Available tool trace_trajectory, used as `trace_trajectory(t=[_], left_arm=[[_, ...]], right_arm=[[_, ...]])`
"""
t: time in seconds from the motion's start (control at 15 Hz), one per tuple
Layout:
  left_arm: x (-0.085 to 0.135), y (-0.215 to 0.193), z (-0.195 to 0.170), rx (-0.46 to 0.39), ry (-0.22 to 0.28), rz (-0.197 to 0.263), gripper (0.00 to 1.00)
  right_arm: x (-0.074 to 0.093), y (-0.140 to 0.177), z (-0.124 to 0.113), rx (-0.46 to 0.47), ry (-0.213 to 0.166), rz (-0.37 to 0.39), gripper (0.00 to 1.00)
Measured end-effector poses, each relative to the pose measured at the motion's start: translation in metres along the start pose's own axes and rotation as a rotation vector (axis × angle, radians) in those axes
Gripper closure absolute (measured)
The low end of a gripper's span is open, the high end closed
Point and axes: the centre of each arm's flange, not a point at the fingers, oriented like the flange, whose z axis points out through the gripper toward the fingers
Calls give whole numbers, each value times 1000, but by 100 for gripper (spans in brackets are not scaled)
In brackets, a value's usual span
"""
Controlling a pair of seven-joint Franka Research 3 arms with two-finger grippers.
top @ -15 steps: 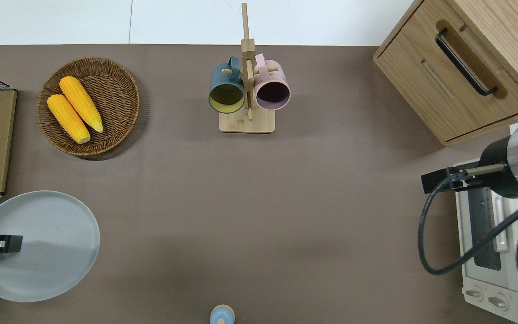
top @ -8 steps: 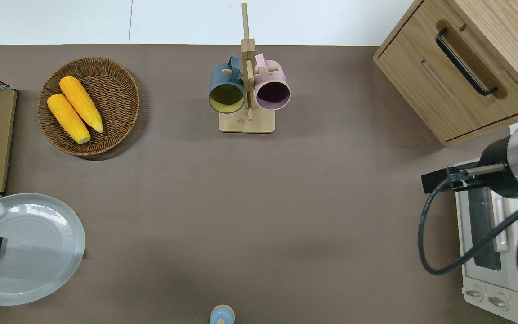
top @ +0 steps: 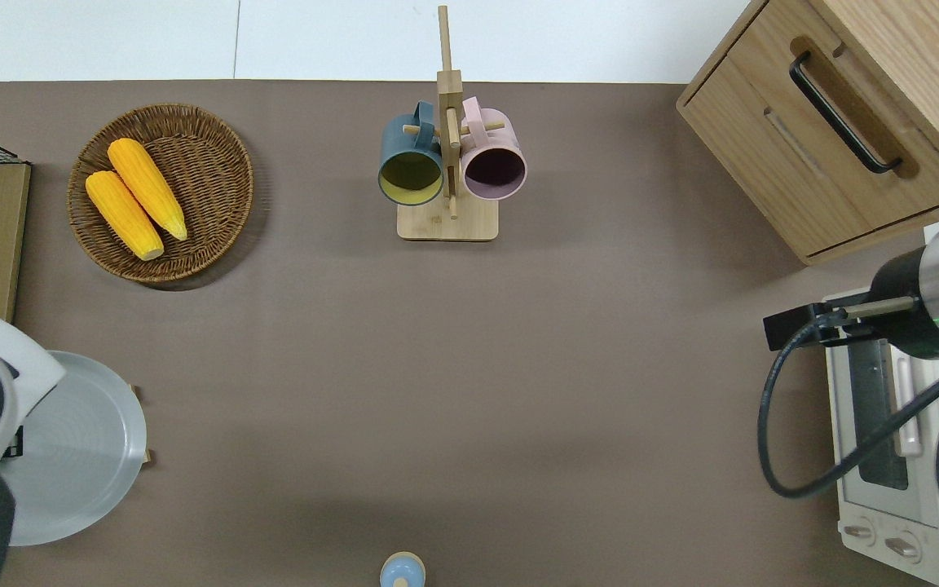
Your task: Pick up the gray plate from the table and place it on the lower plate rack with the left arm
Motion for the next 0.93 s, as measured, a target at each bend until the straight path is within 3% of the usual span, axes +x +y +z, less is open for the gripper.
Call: trace_trajectory(t=[0.6,0.93], left_arm=[[-7,26,28,312,0,-121,100],[-7,36,46,390,10,-176,100]], right_arm=[[0,0,0,0,0,0,1],[0,0,0,0,0,0,1]])
